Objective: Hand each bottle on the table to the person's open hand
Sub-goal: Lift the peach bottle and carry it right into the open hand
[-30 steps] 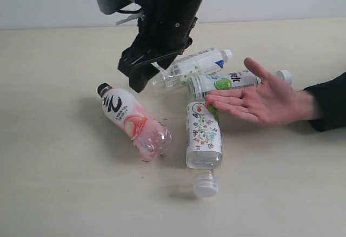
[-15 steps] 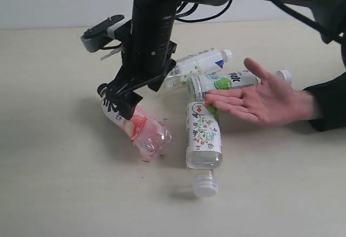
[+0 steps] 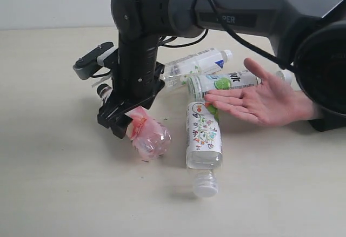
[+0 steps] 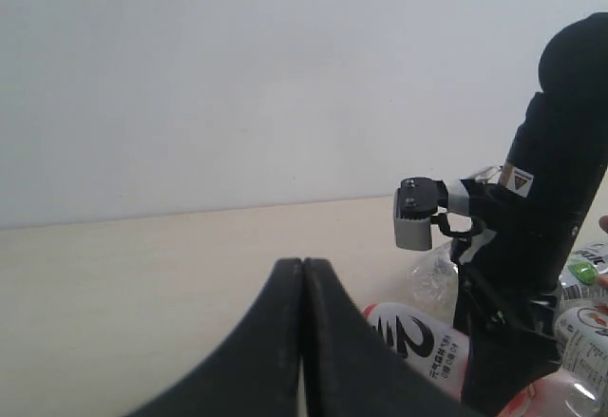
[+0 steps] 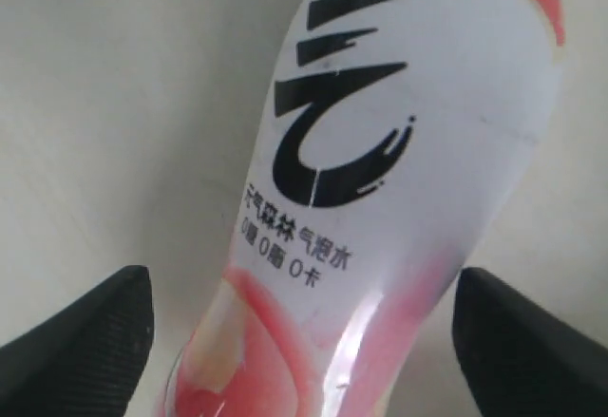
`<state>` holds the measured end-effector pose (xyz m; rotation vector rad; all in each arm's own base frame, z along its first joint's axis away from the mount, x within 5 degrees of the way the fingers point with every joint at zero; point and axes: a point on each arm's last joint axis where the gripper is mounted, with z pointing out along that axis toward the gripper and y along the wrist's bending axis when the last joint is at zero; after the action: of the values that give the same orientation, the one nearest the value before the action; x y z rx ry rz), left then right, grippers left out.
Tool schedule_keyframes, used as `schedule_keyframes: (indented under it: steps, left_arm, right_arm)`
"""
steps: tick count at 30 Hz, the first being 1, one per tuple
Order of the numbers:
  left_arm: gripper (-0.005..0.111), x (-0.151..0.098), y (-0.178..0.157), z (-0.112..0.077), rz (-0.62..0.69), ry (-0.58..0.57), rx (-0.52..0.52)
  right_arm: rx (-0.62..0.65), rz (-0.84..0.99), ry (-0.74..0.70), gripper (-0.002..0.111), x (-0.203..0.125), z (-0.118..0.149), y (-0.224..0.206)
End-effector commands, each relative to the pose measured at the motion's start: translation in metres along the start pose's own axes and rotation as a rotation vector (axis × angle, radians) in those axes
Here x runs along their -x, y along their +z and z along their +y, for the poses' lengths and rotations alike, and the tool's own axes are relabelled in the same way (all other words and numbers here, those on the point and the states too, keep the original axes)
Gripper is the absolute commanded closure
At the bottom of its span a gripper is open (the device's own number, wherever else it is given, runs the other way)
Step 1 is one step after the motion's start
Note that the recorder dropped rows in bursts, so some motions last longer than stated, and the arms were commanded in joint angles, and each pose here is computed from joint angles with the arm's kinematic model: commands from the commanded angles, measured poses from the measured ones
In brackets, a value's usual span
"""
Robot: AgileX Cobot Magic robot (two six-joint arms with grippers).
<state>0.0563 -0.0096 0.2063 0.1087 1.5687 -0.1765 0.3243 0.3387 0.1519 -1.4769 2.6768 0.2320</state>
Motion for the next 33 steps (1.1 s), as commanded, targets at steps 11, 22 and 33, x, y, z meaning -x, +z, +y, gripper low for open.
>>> schedule_keyframes:
  steps: [11, 22, 33]
  left_arm:
    - [0.107, -0.001, 0.000, 0.000, 0.003, -0.006, 0.004]
    - [0.107, -0.001, 0.000, 0.000, 0.003, -0.006, 0.004]
    - [0.107, -0.001, 0.000, 0.000, 0.003, -0.006, 0.004]
  right_arm:
    - [0.002, 0.006, 0.024, 0.035, 0.002, -0.002, 0.019]
    - [0.038, -0.008, 0.021, 0.108, 0.008, 0.004, -0.009]
    - [-0.009, -0.213, 0.013, 0.108, -0.014, 0.006, -0.140]
